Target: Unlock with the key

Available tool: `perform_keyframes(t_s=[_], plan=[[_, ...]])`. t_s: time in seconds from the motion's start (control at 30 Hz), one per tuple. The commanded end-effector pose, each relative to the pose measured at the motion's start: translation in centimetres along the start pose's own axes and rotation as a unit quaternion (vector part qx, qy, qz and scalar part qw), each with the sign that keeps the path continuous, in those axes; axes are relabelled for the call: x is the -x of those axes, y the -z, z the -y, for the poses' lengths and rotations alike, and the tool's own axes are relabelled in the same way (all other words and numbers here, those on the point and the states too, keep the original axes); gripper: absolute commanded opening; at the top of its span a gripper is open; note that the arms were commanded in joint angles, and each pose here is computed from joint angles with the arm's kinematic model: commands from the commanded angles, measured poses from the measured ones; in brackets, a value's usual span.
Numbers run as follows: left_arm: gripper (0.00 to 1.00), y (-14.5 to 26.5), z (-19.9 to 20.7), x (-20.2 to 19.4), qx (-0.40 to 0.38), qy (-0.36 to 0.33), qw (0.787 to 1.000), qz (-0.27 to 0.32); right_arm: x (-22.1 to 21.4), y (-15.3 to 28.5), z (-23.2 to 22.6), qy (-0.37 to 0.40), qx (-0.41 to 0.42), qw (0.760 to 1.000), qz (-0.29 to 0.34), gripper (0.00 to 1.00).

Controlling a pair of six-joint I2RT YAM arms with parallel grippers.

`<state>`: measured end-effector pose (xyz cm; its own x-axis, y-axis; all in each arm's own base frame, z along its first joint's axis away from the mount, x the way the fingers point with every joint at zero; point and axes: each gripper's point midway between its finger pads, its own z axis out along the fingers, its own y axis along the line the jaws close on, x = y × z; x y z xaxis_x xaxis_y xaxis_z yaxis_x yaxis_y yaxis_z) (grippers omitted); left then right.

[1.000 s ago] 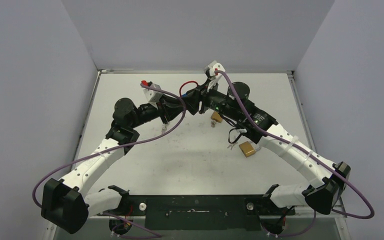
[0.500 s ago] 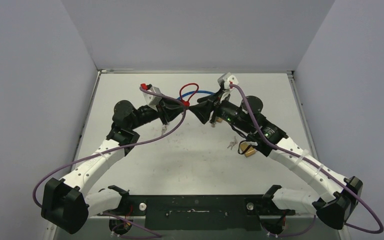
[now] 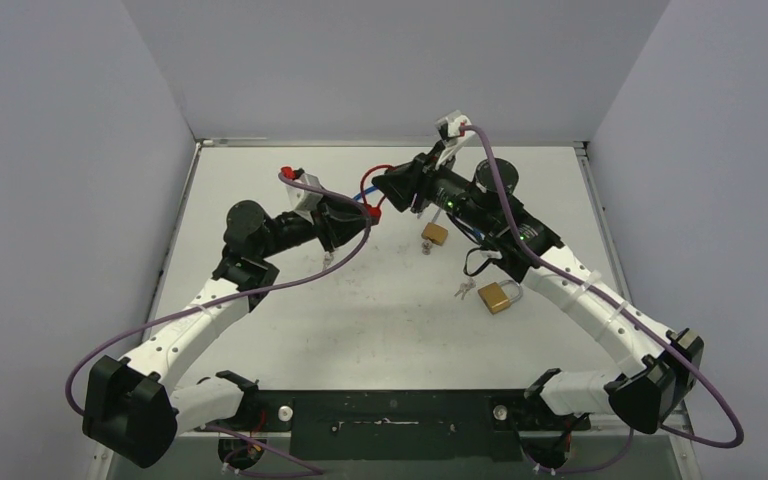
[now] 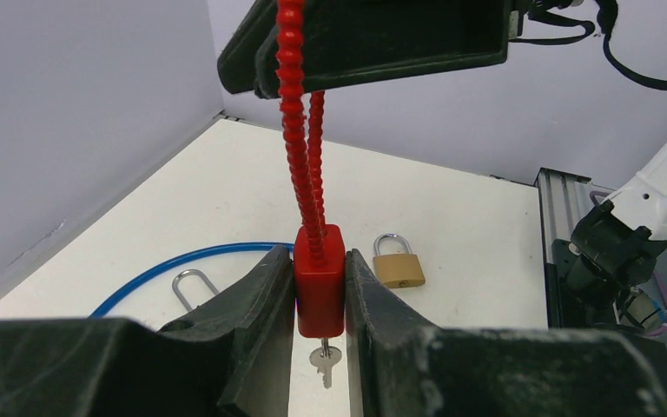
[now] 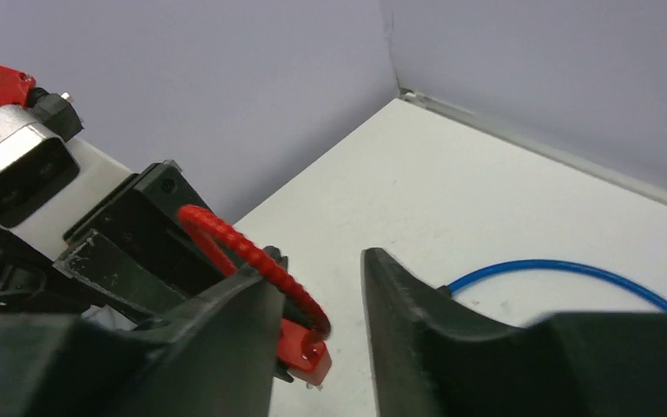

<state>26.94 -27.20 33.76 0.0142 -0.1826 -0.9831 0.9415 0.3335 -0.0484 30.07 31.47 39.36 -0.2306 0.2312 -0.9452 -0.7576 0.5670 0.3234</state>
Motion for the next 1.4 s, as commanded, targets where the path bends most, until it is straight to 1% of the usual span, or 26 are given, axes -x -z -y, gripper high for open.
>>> perform_keyframes(t_s=[0.0, 0.07, 0.1, 0.23, 0.3, 0.37, 0.47, 0.5, 0.57, 0.6, 0.7, 0.77, 0.83, 0.9, 1.03, 1.17, 1.3, 1.37], plan=[[0.0, -0.1, 0.4, 2.5, -0.012, -0.023, 0.999, 0.031, 2.2, -0.9, -2.1, 0.006, 0.047, 0.999, 0.01, 0.26], [0.0, 0.0, -0.1, 1.9, 0.001, -0.015, 1.0, 0.016, 2.2, -1.1, -1.6, 0.02, 0.034, 0.999, 0.001, 0.02], [0.0, 0.1, -0.5, 1.3, 0.012, -0.01, 1.0, 0.002, 2.5, -1.1, -1.2, 0.031, 0.02, 0.999, 0.001, 0.0], [0.0, 1.4, -1.8, -3.5, 0.046, 0.005, 0.995, -0.085, 3.7, -0.4, 1.3, 0.083, -0.04, 0.996, -0.003, 0.0], [0.0, 2.3, -2.0, -6.4, 0.051, 0.023, 0.99, -0.131, 4.7, -0.2, 1.9, 0.092, -0.049, 0.995, -0.001, 0.0], [0.0, 2.9, -2.1, -8.3, 0.053, 0.036, 0.984, -0.165, 5.1, -0.1, 2.2, 0.091, -0.053, 0.994, -0.002, 0.0], [0.0, 3.6, -2.3, -10.4, 0.057, 0.061, 0.974, -0.212, 4.7, -0.5, 2.2, 0.076, -0.051, 0.996, -0.01, 0.0], [0.0, 3.9, -1.9, -11.3, 0.048, 0.076, 0.968, -0.233, 4.4, -0.8, 2.4, 0.067, -0.056, 0.996, -0.014, 0.0], [0.0, 4.1, -1.3, -12.2, 0.026, 0.091, 0.963, -0.254, 3.9, -1.2, 3.5, 0.047, -0.083, 0.995, -0.017, 0.0], [0.0, 4.1, -1.0, -12.6, 0.015, 0.095, 0.96, -0.262, 3.6, -1.6, 4.1, 0.032, -0.096, 0.995, -0.017, 0.0], [0.0, 4.2, -0.2, -13.2, -0.016, 0.106, 0.956, -0.274, 2.3, -3.2, 4.5, -0.022, -0.1, 0.995, -0.017, 0.0], [0.0, 4.3, -0.2, -13.5, -0.016, 0.108, 0.954, -0.279, 1.9, -4.4, 3.8, -0.046, -0.081, 0.996, -0.014, 0.0], [0.0, 4.5, -0.8, -13.9, -0.002, 0.108, 0.952, -0.288, 1.6, -4.9, 4.2, -0.05, -0.098, 0.994, -0.015, 0.0], [0.0, 4.9, -1.1, -14.5, 0.006, 0.11, 0.948, -0.3, 1.5, -4.4, 5.8, -0.059, -0.128, 0.99, -0.016, 0.0], [0.0, 5.8, -0.8, -16.2, 0.008, 0.126, 0.936, -0.327, 2.1, -2.6, 8.2, -0.081, -0.154, 0.985, -0.003, 0.0], [0.0, 5.9, 0.6, -16.9, -0.026, 0.152, 0.931, -0.33, 2.1, -2.9, 8.7, -0.123, -0.154, 0.98, 0.015, 0.03], [0.0, 5.8, 1.7, -17.1, -0.064, 0.175, 0.925, -0.332, 0.5, -4.5, 9.2, -0.167, -0.153, 0.974, 0.015, 0.06], [0.0, 5.9, 2.8, -17.2, -0.094, 0.182, 0.92, -0.335, 0.0, -5.2, 9.0, -0.183, -0.135, 0.974, 0.021, 0.08]])
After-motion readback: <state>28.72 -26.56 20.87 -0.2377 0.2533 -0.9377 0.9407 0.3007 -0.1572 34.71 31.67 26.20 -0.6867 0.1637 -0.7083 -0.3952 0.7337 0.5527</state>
